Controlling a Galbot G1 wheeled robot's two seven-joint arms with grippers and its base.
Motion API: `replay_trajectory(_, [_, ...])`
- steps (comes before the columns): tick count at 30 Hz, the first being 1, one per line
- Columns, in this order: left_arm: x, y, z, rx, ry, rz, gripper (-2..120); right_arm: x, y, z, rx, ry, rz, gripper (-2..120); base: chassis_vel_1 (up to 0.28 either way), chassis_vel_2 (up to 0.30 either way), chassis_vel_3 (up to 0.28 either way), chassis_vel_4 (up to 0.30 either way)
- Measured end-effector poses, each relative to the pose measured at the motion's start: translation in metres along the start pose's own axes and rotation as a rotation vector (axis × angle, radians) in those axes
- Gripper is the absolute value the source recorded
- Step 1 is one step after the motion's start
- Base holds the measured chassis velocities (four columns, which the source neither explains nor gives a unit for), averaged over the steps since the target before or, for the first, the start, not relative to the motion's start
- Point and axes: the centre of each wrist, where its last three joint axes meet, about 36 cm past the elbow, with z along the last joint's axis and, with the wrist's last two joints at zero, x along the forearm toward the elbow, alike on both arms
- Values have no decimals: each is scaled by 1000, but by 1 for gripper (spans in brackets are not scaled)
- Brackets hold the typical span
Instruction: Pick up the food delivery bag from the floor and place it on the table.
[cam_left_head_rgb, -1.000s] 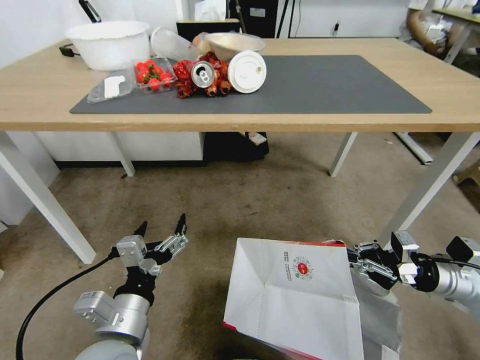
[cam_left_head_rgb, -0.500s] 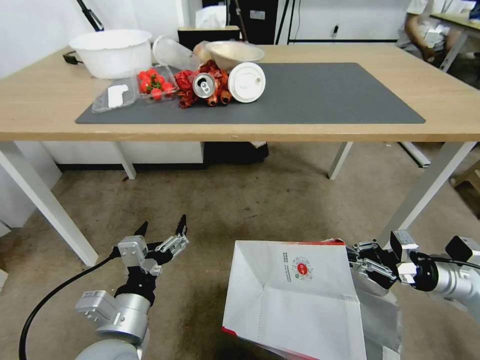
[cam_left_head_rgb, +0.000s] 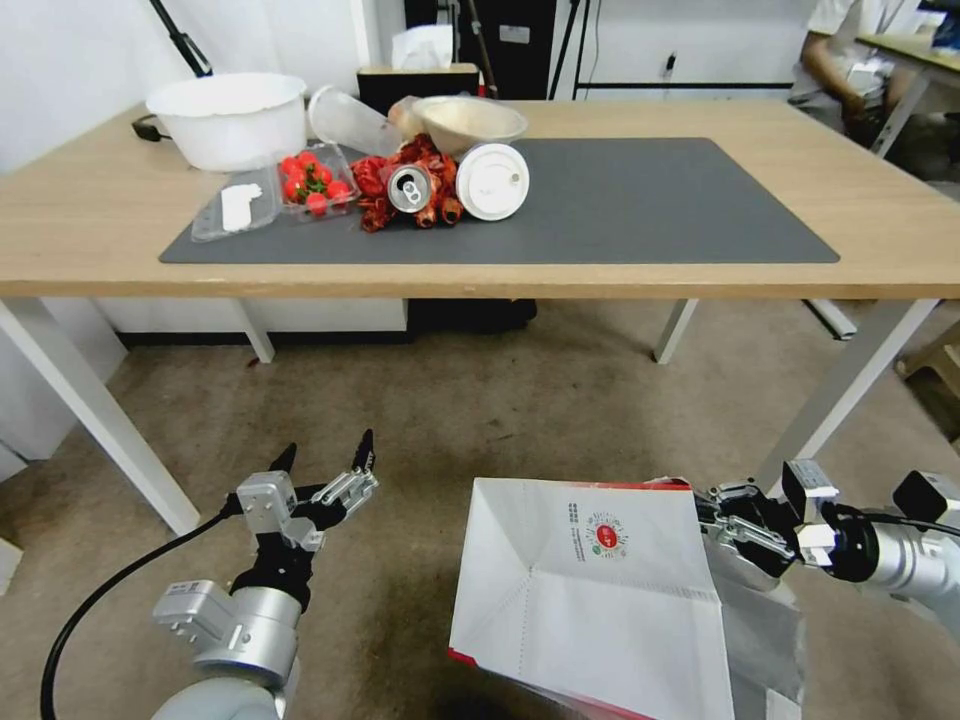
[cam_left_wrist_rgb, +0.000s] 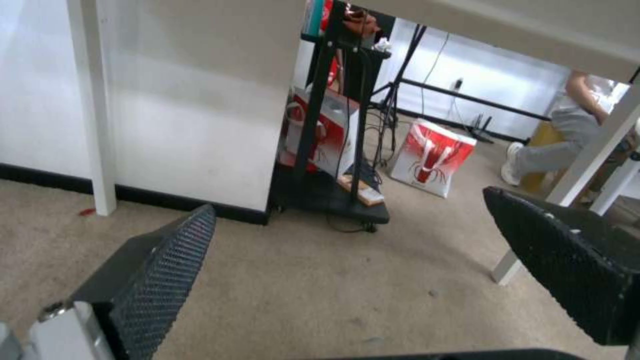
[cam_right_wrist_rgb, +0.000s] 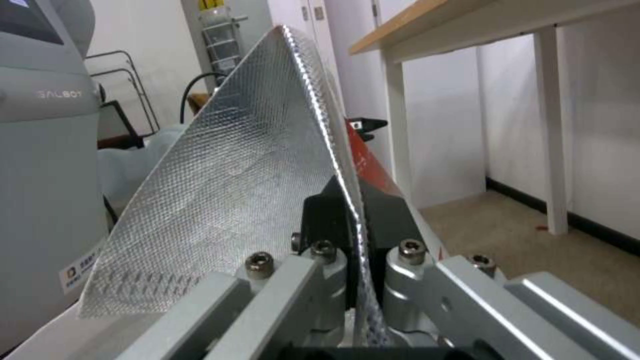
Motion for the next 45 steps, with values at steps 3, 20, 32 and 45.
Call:
replay_trajectory(3, [0, 0, 0, -6, -1, -1, 100, 0, 0, -1, 6, 3, -1, 0, 0, 0, 0, 0])
replay_trajectory(20, [1, -2, 1, -6, -1, -1, 100, -2, 0, -4, 15, 6, -7, 0, 0, 0, 0, 0])
replay_trajectory(32, [0, -1, 1, -8, 1, 0, 100, -3, -1, -5, 15, 8, -13, 0, 0, 0, 0, 0])
replay_trajectory(45, [1, -2, 1, -12, 2, 2, 100, -2, 0, -6, 16, 15, -17, 0, 0, 0, 0, 0])
